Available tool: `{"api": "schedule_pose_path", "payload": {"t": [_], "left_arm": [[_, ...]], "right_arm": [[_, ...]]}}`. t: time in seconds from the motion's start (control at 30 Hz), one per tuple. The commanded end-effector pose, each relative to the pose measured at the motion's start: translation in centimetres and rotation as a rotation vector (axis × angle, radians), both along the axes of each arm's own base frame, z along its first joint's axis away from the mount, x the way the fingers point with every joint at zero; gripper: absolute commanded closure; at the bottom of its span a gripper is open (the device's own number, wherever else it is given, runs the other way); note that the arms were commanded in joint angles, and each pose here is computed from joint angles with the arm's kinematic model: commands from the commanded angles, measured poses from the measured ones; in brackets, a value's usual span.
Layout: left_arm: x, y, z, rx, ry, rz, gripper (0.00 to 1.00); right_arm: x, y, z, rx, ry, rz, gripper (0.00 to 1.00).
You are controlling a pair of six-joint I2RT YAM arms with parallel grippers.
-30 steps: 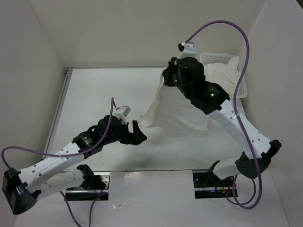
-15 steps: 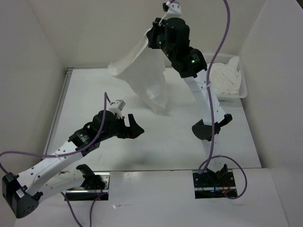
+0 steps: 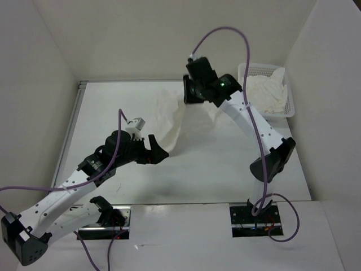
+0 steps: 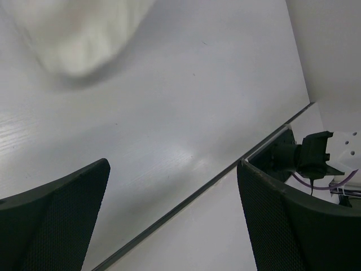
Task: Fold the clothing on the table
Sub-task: Flatten the skirt out, then fold the skirt
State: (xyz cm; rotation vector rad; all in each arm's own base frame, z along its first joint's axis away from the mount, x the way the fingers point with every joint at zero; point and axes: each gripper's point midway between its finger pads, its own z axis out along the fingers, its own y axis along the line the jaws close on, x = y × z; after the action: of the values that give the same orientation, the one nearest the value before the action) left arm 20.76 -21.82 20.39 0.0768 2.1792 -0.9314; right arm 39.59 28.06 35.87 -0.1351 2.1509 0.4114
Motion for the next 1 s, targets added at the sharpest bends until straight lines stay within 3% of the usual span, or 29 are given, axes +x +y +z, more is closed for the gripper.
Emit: {"api": "schedule_pose_path", "payload": {"t": [0.0, 0.07, 0.1, 0.13, 0.2, 0.4, 0.5, 0.6, 0.8, 0.83, 0.97], "left_arm": [[-0.1, -0.2, 0.7, -0.019, -0.029, -0.025, 0.00], [-0.2, 0.2, -0.1, -0.012, -0.019, -0.016, 0.00], [-0.2, 0.0, 0.2, -0.023, -0.026, -0.027, 0.00], [-0.3, -0.1, -0.1, -0.025, -0.021, -0.035, 0.00], [-0.2, -0.1, -1.1, -0.012, 0.005, -0.034, 0.00], [1.3, 0.0, -4.6, 0.076, 0.086, 0.014, 0.00], [3.2, 1.3, -7.9, 0.171, 0.145, 0.144, 0.00], [5.6, 4.0, -8.2, 0.180, 0.144, 0.319, 0.00], [8.3, 5.6, -9.1, 0.133, 0.185, 0.365, 0.20], [9.0, 6.1, -9.3, 0.122, 0.185, 0.372, 0.30], [9.8, 5.5, -12.6, 0.076, 0.270, 0.307, 0.51]], "right_arm": [[-7.2, -2.9, -4.8, -0.018, 0.180, 0.036, 0.64], [-10.3, -4.3, -8.9, -0.029, 0.304, 0.022, 0.39], [-12.1, -5.1, -7.9, 0.014, 0.297, 0.030, 0.34], [-13.8, -5.4, -9.9, 0.012, 0.356, 0.021, 0.32], [-16.3, -6.2, -8.8, 0.080, 0.348, 0.027, 0.32], [-17.3, -7.2, -7.7, 0.176, 0.295, -0.016, 0.31], [-16.6, -6.8, -8.0, 0.190, 0.269, -0.019, 0.31], [-15.6, -5.7, -9.5, 0.194, 0.265, 0.001, 0.31], [-14.7, -4.4, -11.1, 0.212, 0.264, 0.021, 0.31], [-14.6, -4.4, -11.4, 0.213, 0.263, 0.021, 0.31], [-14.8, -4.6, -11.9, 0.207, 0.270, 0.020, 0.31]]}}
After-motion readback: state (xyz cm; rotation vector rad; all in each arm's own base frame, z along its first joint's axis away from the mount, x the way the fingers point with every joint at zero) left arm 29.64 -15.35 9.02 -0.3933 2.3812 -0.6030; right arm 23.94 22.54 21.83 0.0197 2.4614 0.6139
